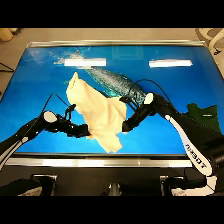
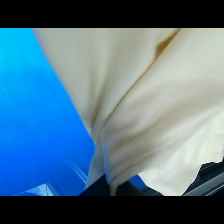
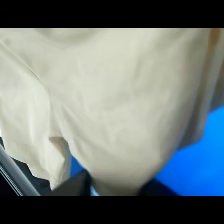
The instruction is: Fold the shirts.
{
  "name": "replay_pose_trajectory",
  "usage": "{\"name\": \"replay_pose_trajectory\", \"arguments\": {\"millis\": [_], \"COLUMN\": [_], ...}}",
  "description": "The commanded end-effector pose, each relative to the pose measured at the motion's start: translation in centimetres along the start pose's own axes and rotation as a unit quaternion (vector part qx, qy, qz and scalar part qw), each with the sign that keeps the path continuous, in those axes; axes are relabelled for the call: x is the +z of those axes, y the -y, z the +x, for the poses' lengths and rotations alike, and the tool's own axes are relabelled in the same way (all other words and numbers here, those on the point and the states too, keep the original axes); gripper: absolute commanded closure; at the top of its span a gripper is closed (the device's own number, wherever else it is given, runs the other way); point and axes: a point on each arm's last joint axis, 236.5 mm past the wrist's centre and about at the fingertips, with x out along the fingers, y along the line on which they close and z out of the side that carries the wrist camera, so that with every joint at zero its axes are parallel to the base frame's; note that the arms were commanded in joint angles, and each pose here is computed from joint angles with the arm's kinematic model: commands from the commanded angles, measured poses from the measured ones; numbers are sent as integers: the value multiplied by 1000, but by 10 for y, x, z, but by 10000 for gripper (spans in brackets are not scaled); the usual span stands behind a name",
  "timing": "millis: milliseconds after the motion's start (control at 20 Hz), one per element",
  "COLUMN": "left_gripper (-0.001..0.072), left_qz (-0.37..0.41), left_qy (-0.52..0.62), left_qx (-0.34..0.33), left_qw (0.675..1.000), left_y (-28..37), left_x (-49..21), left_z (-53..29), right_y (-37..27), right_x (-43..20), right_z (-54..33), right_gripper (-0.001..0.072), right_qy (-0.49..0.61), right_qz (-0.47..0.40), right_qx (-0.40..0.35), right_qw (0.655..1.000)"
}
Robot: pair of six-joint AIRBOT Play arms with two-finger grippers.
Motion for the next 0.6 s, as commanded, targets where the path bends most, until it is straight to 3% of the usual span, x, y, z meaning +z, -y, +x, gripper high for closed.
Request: {"name": "replay_pose_trajectory", "arguments": {"millis": [0, 100, 200, 300, 400, 450, 550], "left_gripper": [680, 681, 681, 681, 681, 681, 681], "left_qz": [27, 80, 181, 290, 371, 408, 462], "left_qy": [10, 45, 98, 180, 318, 400, 546], "left_qx": [-5, 8, 25, 18, -9, -26, -72], "left_qw": [1000, 996, 978, 940, 873, 820, 695], "left_y": [13, 30, 65, 130, 217, 261, 336], "left_x": [10, 33, 59, 76, 74, 59, -1], "left_z": [-10, -37, -89, -168, -282, -351, -475], "right_y": [-12, -12, -11, -44, -103, -147, -250], "right_x": [5, 13, 36, 73, 92, 88, 45], "right_z": [14, -1, -56, -159, -301, -384, -521], "right_gripper": [696, 696, 696, 698, 697, 697, 697], "right_qy": [0, 16, 66, 161, 290, 374, 541], "right_qz": [-1, -18, -75, -223, -306, -335, -362], "right_qx": [17, -2, -62, -142, -272, -344, -418], "right_qw": [1000, 1000, 993, 951, 865, 793, 633]}}
